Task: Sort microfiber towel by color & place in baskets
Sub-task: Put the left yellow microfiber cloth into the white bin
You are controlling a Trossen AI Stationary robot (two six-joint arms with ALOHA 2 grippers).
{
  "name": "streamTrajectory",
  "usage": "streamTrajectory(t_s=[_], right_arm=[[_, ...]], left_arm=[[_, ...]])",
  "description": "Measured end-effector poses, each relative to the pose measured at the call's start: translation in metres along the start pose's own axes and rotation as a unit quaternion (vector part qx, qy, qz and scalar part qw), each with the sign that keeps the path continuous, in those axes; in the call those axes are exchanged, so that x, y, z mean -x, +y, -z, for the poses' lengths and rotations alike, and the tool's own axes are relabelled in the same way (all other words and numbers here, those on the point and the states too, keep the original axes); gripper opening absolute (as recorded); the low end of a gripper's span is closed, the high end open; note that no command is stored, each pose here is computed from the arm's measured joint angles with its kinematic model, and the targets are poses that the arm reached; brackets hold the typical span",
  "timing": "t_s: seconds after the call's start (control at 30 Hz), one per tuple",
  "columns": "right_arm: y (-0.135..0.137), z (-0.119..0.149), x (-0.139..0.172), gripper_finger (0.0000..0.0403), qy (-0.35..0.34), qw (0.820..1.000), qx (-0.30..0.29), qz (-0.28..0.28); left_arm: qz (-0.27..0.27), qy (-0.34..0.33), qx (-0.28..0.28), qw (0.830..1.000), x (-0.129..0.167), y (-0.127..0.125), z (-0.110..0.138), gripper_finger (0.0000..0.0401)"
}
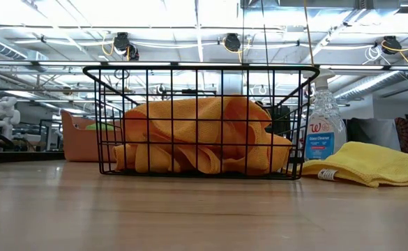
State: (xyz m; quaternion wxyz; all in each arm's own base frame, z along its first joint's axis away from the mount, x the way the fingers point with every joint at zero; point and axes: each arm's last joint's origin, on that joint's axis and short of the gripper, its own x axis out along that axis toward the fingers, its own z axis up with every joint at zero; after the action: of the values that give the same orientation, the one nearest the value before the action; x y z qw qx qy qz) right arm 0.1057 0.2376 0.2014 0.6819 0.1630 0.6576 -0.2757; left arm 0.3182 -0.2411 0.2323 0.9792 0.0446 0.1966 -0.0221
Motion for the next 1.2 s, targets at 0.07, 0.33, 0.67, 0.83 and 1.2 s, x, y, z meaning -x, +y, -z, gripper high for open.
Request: streamTrajectory(t_s=[0.07, 0.33, 0.67, 0.83, 1.2], right_arm=[[0.001, 0.001, -0.015, 0.0066, 0.004, 1.0, -0.003, -0.017], [0.002, 0.003, -0.042, 0.0007, 0.017, 0.998, -0.005, -0.063], [0.008, 0.002, 0.014, 0.0005, 0.019, 0.999, -0.011, -0.042], [0.002, -0.002, 0.04, 0.0005, -0.005, 1.0, -0.014, -0.011], [0.005, -0.002, 0.041, 0.0037, -0.036, 0.999, -0.012, -0.012]], left_arm=[[0.0, 0.0, 0.0, 1.0, 0.0, 0.0, 0.0, 0.0237], [0.0, -0.001, -0.001, 1.0, 0.0, 0.0, 0.0, 0.0237], [0.0, -0.002, 0.0, 1.0, 0.0, 0.0, -0.001, 0.0237], [-0.001, -0.002, 0.0, 1.0, 0.0, 0.0, -0.001, 0.0237], [-0.001, 0.0, -0.001, 1.0, 0.0, 0.0, 0.0, 0.0237]])
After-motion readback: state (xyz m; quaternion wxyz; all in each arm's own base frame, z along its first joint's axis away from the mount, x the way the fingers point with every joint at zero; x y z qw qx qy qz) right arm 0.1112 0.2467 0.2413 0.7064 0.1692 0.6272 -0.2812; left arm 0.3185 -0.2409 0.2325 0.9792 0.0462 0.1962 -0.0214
